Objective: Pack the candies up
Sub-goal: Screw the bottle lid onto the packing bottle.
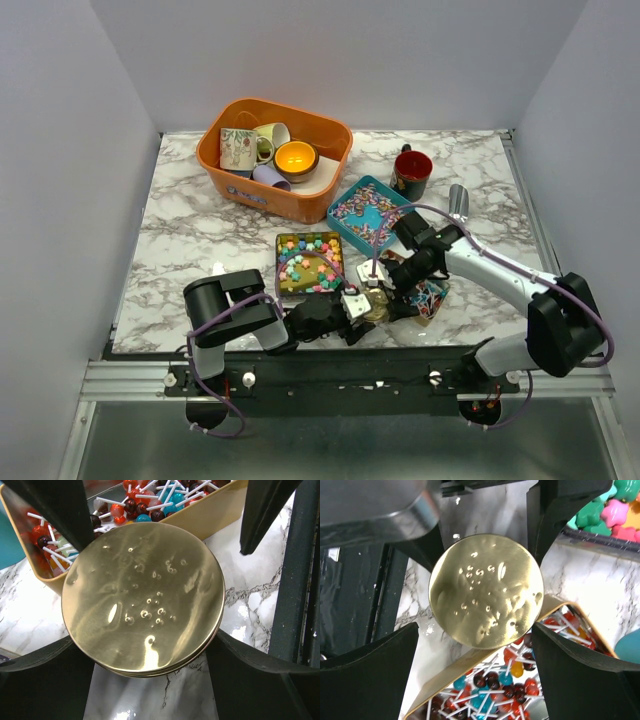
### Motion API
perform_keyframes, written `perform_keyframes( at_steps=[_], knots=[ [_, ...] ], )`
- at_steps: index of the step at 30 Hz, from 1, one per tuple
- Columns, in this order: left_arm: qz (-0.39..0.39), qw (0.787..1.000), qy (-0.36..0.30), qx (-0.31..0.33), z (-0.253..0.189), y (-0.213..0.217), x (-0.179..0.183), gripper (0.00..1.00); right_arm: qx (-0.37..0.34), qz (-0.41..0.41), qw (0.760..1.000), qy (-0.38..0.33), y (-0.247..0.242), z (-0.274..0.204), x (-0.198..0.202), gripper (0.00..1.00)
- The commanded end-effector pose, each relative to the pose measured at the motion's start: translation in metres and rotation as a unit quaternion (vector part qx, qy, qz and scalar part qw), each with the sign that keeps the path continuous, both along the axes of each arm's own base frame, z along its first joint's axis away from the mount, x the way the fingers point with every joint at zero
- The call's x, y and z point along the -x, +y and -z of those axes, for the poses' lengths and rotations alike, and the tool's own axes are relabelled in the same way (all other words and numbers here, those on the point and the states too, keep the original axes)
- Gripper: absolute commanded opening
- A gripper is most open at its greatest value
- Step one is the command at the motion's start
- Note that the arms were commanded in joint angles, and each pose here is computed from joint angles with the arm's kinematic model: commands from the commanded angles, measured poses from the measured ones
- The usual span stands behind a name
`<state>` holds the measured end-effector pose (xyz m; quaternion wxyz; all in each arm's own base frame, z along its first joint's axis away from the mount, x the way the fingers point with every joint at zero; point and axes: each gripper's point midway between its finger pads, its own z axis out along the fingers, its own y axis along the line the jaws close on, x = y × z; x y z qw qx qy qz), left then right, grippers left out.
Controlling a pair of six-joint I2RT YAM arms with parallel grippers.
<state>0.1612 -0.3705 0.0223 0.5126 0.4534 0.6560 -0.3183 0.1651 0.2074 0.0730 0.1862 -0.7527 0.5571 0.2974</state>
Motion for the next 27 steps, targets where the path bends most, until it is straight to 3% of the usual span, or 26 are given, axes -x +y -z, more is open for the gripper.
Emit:
perform_keyframes(
  at_steps=[1,8,27],
  knots=[
    [-0.039,0.992,0.035,-0.113,0.059,0.040,-0.002,0.00,0.026,0.015,0.996,0.081,-0.019,-0.004,0.045,0.99],
    [-0.038,0.992,0.036,-0.114,0.060,0.039,-0.002,0.00,0.033,0.048,0.991,0.124,-0.023,0.000,0.063,0.99],
    [-0.035,0.991,0.039,-0.123,0.065,0.038,-0.001,0.00,0.026,0.063,0.987,0.146,-0.028,-0.015,0.082,0.99]
  ],
)
